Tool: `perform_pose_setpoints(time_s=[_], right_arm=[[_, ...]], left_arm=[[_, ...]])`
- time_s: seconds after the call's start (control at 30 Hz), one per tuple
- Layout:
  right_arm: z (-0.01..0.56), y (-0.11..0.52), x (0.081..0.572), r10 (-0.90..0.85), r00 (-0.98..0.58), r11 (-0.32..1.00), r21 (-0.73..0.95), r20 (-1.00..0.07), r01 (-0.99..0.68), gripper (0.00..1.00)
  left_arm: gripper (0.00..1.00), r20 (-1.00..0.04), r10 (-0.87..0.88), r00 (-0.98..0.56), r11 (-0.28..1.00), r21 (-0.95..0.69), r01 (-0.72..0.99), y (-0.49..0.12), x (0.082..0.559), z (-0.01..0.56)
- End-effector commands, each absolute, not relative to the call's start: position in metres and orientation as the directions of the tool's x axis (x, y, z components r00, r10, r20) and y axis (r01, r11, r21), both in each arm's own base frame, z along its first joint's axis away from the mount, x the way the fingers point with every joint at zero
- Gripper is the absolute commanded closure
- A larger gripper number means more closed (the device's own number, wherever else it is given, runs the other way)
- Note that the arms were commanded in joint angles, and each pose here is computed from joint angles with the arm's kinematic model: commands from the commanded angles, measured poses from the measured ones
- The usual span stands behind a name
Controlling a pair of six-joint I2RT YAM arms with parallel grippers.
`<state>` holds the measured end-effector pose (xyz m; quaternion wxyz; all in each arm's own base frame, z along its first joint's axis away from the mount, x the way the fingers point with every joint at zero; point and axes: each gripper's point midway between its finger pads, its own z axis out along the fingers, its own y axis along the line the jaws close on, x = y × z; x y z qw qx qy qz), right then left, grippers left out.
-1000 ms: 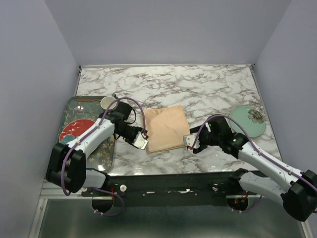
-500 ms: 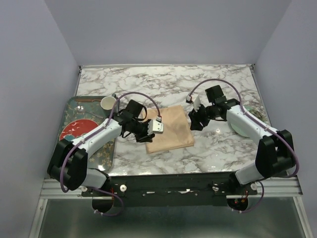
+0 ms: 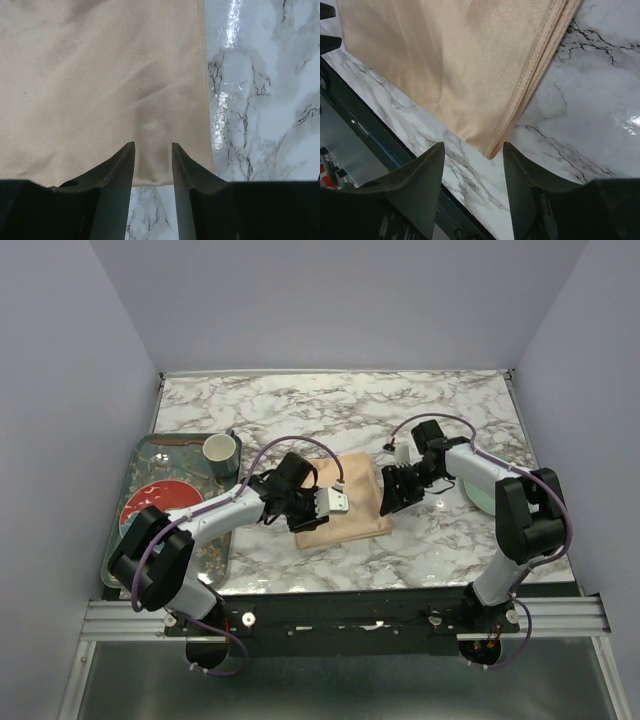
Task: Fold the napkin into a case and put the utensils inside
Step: Smooth out the lower triangle-folded napkin at the center of the board.
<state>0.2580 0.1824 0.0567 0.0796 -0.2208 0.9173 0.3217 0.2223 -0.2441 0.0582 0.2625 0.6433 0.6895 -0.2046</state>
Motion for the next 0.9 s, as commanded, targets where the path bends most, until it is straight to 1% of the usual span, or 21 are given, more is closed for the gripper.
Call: perform_pose_setpoints(time_s=[0.0,0.27,0.37,0.4,0.47,0.5,0.57,0.6,0.67,0.7,0.87], right_arm=[[0.049,0.182,0.255,-0.300,-0.930,0.734,0.572,-0.210,-0.366,0.42],[0.030,0.177,0.243,-0.288,-0.950,0.762,0.574,-0.117,-0.302,0.44],[0.027,0.176,0.242,-0.291,-0.950,0.765,0.570,-0.109,-0.300,0.50],[0.028,0.176,0.242,-0.290,-0.950,0.764,0.571,-0.113,-0.301,0.56],[0.031,0.177,0.243,-0.292,-0.949,0.760,0.573,-0.123,-0.308,0.62],[0.035,0.178,0.244,-0.294,-0.947,0.753,0.578,-0.132,-0.314,0.69],[0.043,0.181,0.246,-0.295,-0.944,0.742,0.586,-0.149,-0.325,0.74],[0.049,0.183,0.243,-0.294,-0.944,0.731,0.601,-0.149,-0.323,0.84],[0.059,0.186,0.242,-0.283,-0.945,0.720,0.615,-0.162,-0.321,0.90],[0.063,0.189,0.238,-0.287,-0.944,0.706,0.631,-0.160,-0.322,0.99],[0.069,0.191,0.227,-0.253,-0.962,0.703,0.663,-0.106,-0.258,0.99]], left_arm=[[0.56,-0.622,0.782,-0.049,0.129,0.086,0.988,-0.242,0.227,0.061],[0.56,-0.624,0.779,-0.060,0.162,0.109,0.981,-0.240,0.233,0.065],[0.56,-0.634,0.771,-0.064,0.184,0.125,0.975,-0.242,0.237,0.071],[0.56,-0.642,0.764,-0.066,0.191,0.127,0.973,-0.242,0.238,0.075],[0.56,-0.648,0.758,-0.075,0.202,0.123,0.972,-0.242,0.238,0.077],[0.56,-0.653,0.753,-0.079,0.208,0.123,0.970,-0.243,0.238,0.080],[0.56,-0.654,0.752,-0.086,0.215,0.121,0.969,-0.242,0.237,0.081],[0.56,-0.656,0.750,-0.085,0.221,0.126,0.967,-0.241,0.238,0.082],[0.56,-0.653,0.752,-0.093,0.229,0.126,0.965,-0.239,0.237,0.082],[0.56,-0.654,0.751,-0.093,0.231,0.128,0.964,-0.239,0.237,0.083],[0.56,-0.649,0.752,-0.115,0.244,0.113,0.963,-0.234,0.233,0.079]])
